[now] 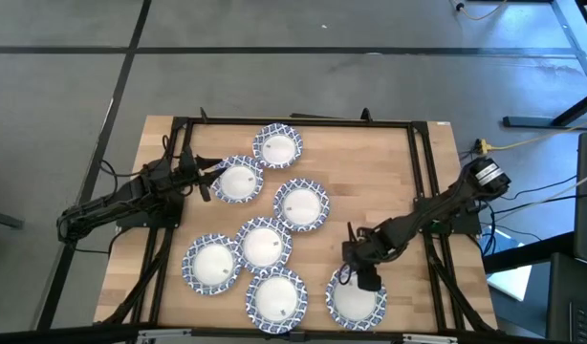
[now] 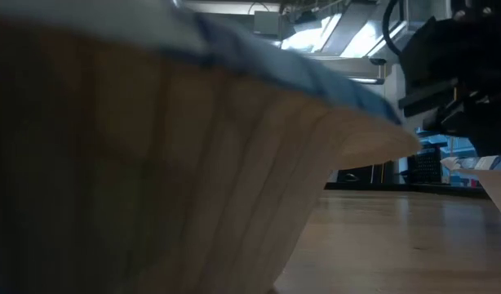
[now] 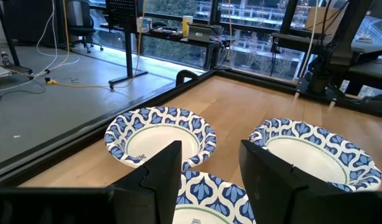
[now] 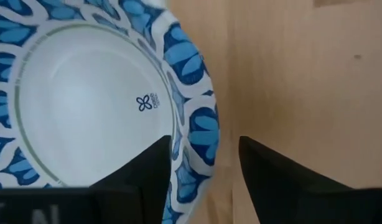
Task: Nest bowls inside each other
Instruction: Stack the blue patterned bowl on the stacked blue patterned bowls
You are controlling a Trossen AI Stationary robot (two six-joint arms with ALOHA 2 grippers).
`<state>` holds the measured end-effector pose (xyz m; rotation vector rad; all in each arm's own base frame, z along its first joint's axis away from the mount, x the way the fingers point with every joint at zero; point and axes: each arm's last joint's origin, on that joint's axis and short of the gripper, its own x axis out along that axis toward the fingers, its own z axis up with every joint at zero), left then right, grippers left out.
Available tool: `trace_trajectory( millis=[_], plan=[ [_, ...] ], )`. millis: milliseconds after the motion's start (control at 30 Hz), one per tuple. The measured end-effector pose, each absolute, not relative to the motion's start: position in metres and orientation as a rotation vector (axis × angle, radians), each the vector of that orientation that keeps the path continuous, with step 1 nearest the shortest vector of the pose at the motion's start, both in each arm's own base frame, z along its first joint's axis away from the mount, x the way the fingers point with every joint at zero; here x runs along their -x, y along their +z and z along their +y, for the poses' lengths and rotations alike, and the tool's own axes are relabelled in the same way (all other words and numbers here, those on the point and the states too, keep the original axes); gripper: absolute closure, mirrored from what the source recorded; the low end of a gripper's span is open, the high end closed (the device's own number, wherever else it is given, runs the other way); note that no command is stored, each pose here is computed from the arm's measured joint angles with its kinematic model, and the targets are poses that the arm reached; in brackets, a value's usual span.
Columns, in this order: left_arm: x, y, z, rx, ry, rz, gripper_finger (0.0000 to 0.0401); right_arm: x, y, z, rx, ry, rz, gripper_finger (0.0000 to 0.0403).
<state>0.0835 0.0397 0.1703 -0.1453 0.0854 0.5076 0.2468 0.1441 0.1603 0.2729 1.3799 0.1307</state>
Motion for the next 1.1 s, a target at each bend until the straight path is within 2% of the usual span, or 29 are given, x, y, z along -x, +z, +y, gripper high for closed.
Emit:
trace_trajectory(
  millis=[467, 667, 867, 1100],
  plan=[
    [-0.083, 0.17, 0.04, 0.145, 0.508, 0.085, 0.0247, -0.251, 0.153, 0.147, -0.291, 0.16, 1.387, 0.0346],
    [-0.083, 0.17, 0.04, 0.145, 0.508, 0.085, 0.0247, -0.253, 0.154, 0.142, -0.308, 0.2, 1.416, 0.0388],
    [-0.083, 0.17, 0.04, 0.145, 0.508, 0.085, 0.0247, -0.259, 0.162, 0.126, -0.275, 0.187, 1.416, 0.0396],
    [-0.083, 0.17, 0.04, 0.145, 0.508, 0.085, 0.0247, -0.27, 0.196, 0.097, -0.205, 0.141, 1.346, 0.0399]
  ],
)
